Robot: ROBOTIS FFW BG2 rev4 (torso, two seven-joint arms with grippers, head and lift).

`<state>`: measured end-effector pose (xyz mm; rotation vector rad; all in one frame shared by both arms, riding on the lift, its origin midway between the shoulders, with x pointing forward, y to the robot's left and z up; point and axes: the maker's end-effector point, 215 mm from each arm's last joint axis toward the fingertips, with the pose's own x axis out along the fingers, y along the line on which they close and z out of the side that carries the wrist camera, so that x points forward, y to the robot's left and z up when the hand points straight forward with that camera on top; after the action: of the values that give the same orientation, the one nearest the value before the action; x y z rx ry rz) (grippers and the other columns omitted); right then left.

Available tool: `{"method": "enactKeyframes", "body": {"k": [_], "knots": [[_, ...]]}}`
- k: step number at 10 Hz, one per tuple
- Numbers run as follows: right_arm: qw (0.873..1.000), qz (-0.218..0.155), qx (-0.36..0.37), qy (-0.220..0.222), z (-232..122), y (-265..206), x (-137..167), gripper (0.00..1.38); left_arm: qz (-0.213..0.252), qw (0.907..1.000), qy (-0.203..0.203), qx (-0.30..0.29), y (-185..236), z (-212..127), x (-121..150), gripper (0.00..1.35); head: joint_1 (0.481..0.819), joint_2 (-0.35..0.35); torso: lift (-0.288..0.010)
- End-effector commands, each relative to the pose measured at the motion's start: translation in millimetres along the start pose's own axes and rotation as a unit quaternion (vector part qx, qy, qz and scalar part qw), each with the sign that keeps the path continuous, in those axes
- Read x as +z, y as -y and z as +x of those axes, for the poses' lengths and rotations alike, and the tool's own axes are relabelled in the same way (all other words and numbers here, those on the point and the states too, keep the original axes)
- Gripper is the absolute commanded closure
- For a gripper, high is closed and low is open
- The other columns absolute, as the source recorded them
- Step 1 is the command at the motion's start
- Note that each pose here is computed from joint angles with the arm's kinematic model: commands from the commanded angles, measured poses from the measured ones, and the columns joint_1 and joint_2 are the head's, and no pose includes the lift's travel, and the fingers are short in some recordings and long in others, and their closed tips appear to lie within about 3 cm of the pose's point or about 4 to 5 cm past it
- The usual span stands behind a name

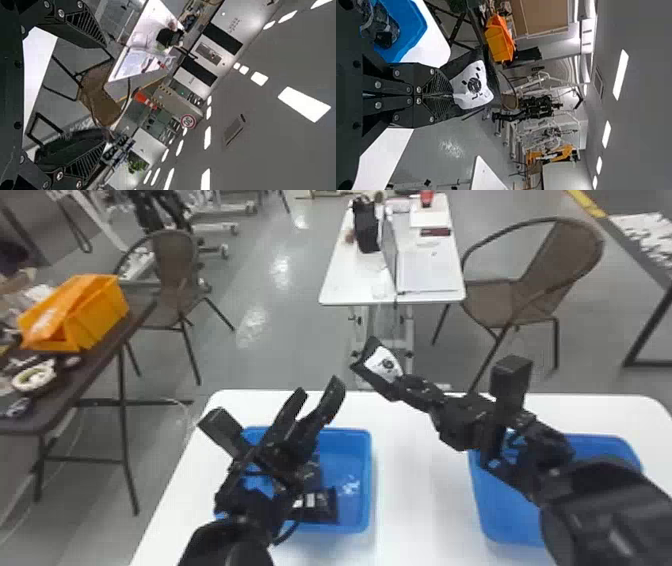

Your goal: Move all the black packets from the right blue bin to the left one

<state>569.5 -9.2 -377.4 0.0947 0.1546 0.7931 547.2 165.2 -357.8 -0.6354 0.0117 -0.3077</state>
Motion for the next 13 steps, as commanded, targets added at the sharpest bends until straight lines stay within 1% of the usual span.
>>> {"method": "enactKeyframes", "body": {"k": [1,3,4,6,7,8,9,10,13], "knots": [[1.000,0.001,0.025,-0.005,9.4,-16.9,-0.2,1.17,-0.027,0.9993,0.006,-0.027,27.4,12.8,4.1,0.18,0.695,0.157,0.000],[0.998,0.006,0.061,-0.009,23.6,-43.3,1.5,1.17,-0.030,0.9985,-0.005,-0.045,45.6,23.3,0.4,0.18,0.695,0.151,0.000],[0.997,0.011,0.074,-0.009,28.4,-54.8,2.2,1.17,-0.026,0.9985,-0.020,-0.045,46.4,23.6,-10.4,0.18,0.695,0.153,0.000],[0.996,0.009,0.087,-0.015,32.4,-64.4,-0.2,1.17,-0.025,0.9983,-0.033,-0.040,41.1,21.5,-21.4,0.19,0.695,0.166,0.000],[0.996,0.011,0.086,-0.016,31.9,-64.0,-2.4,1.17,-0.011,0.9986,-0.037,-0.035,36.5,20.8,-21.7,0.38,0.695,0.171,0.000],[0.996,0.013,0.086,-0.016,32.2,-64.4,-2.6,1.17,-0.018,0.9985,-0.042,-0.031,34.5,20.7,-24.1,1.07,0.695,0.174,0.000],[0.996,0.012,0.086,-0.017,31.9,-64.6,-3.7,1.17,-0.020,0.9986,-0.041,-0.027,30.7,19.6,-22.3,1.19,0.695,0.176,0.000],[0.996,0.015,0.086,-0.018,31.4,-64.2,-5.8,1.17,-0.020,0.9988,-0.036,-0.025,28.5,18.4,-20.7,1.22,0.695,0.178,0.000],[0.996,0.015,0.085,-0.019,31.2,-63.5,-6.8,1.17,-0.028,0.9995,-0.006,-0.014,19.6,13.7,-10.5,1.22,0.695,0.187,0.000]]}}
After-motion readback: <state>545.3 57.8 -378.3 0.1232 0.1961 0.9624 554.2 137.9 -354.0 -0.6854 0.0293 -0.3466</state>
